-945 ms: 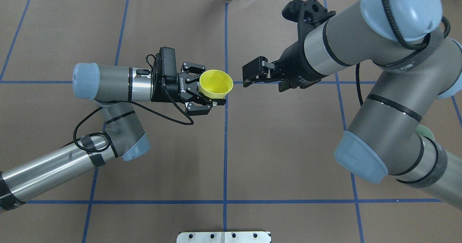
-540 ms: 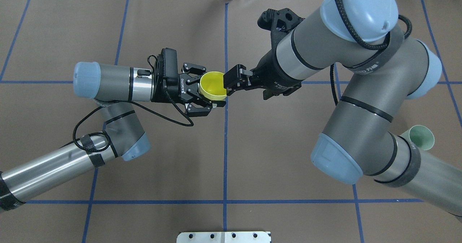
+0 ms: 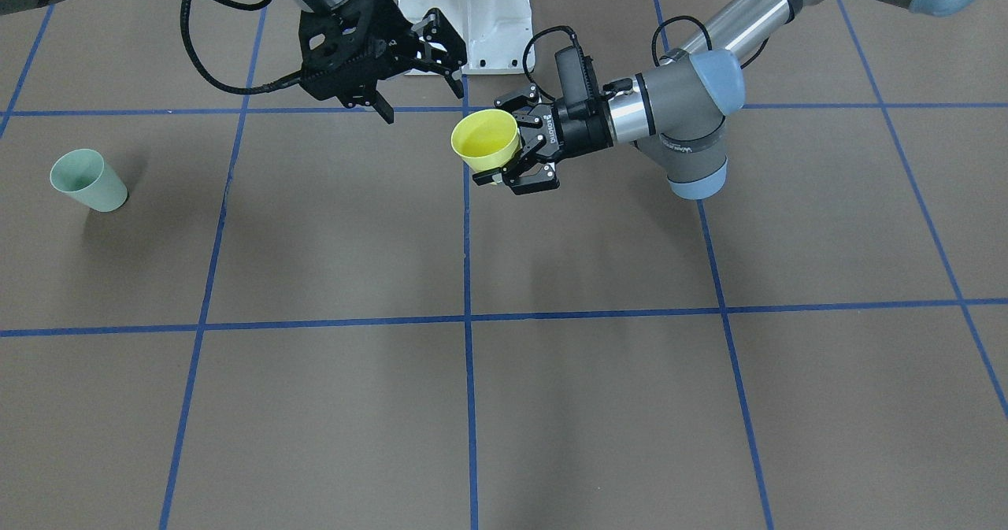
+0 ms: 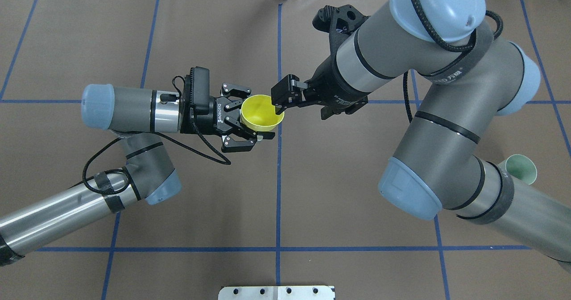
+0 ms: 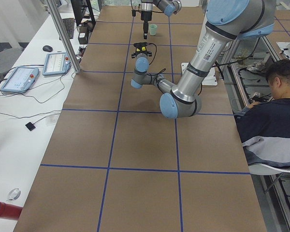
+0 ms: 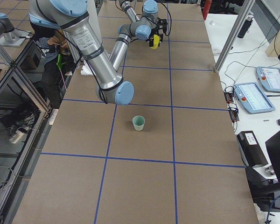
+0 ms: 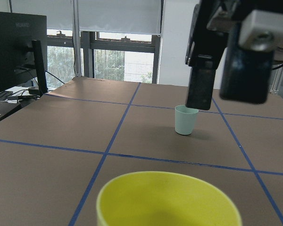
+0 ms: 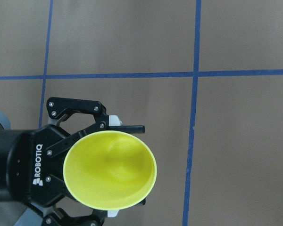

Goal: Transfer and stack yellow cup on green cup

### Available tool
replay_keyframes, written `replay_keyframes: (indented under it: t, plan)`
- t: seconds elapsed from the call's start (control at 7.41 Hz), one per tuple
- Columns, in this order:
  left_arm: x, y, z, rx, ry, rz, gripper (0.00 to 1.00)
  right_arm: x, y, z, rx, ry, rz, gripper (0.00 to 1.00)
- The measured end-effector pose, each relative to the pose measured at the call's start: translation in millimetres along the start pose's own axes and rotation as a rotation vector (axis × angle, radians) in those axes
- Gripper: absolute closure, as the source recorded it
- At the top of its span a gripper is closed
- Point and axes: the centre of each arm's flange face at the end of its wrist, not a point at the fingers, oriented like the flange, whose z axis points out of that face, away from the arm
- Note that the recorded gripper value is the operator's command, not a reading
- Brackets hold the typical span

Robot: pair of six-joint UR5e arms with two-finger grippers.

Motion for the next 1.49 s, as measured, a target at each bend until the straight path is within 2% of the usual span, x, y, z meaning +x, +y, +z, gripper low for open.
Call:
replay_keyframes:
  t: [0.54,0.81,1.49]
  plan:
    - [19.3,-7.7,1.9,0.040,0.028,0.030,0.89,-8.7,-8.8,12.9,-0.022,0.016,0.018,0.02]
    - [23.6,-5.8,4.6,0.040,0.031,0.055,0.89,-13.8,-11.4,25.4,-0.041,0.032,0.028,0.02]
    - [35.9,2.0,14.6,0.031,0.051,0.045,0.89,-15.3,-5.4,43.6,-0.068,0.053,0.029,0.03]
